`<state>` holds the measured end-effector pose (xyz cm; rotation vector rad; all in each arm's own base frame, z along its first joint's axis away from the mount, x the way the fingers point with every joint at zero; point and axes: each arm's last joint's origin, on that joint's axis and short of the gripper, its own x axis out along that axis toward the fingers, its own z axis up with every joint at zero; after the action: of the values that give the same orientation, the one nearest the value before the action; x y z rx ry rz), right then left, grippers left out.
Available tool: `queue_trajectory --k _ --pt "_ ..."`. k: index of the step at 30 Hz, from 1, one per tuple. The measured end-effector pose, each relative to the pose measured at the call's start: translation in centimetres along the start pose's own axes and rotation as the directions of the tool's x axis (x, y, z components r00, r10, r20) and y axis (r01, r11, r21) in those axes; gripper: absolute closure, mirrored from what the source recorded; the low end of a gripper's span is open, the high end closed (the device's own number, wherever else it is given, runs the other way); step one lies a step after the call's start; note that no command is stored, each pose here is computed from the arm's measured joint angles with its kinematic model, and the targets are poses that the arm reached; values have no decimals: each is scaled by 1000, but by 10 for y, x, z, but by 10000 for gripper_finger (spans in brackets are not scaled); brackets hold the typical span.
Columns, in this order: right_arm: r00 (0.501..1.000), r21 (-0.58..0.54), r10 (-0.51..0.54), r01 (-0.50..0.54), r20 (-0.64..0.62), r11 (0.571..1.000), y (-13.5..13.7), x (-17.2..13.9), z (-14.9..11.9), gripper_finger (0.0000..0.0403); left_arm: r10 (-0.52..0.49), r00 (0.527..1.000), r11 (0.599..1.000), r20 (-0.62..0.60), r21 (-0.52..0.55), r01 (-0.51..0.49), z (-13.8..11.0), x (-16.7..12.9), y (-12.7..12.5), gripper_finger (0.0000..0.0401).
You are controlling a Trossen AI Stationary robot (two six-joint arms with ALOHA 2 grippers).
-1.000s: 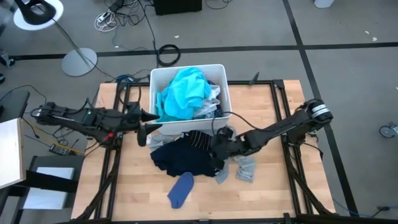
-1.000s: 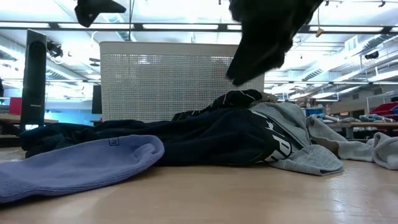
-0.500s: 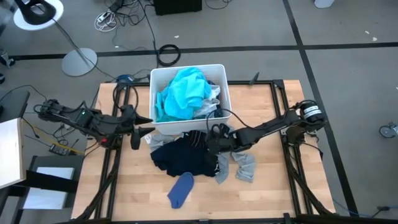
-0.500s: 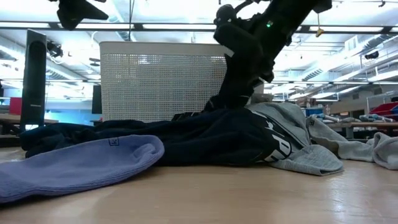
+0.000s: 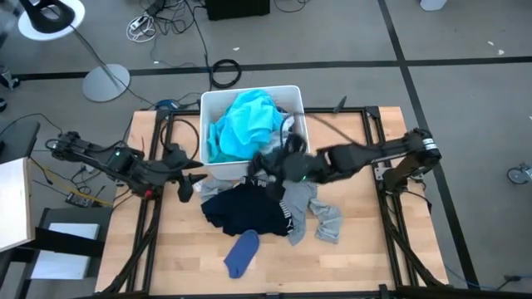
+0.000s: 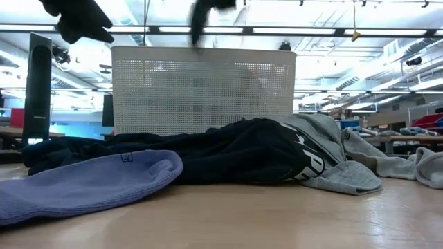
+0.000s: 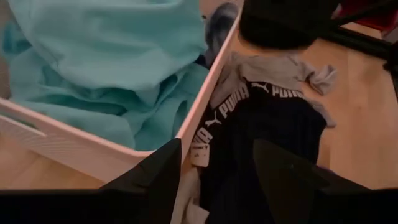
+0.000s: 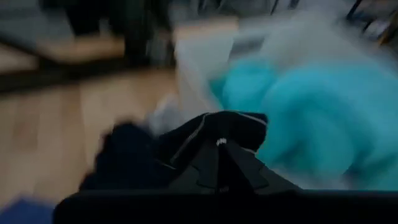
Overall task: Sort clothes
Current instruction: Put the black sock into the white bin
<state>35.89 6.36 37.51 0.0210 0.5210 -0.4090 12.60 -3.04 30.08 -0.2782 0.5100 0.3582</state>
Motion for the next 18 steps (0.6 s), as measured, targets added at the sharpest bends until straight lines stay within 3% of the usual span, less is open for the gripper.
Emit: queue_trajectory --k 5,11,18 --pt "991 10 -88 87 104 996 -32 -10 40 392 31 998 999 -53 -32 -33 -3 15 -9 195" --pt "977 81 -207 203 49 976 -81 9 46 372 -3 982 1000 -190 -20 -1 -11 39 -26 195" --pt "994 134 -99 105 -45 985 -115 23 42 327 -60 954 998 -292 -7 60 -21 71 -48 195"
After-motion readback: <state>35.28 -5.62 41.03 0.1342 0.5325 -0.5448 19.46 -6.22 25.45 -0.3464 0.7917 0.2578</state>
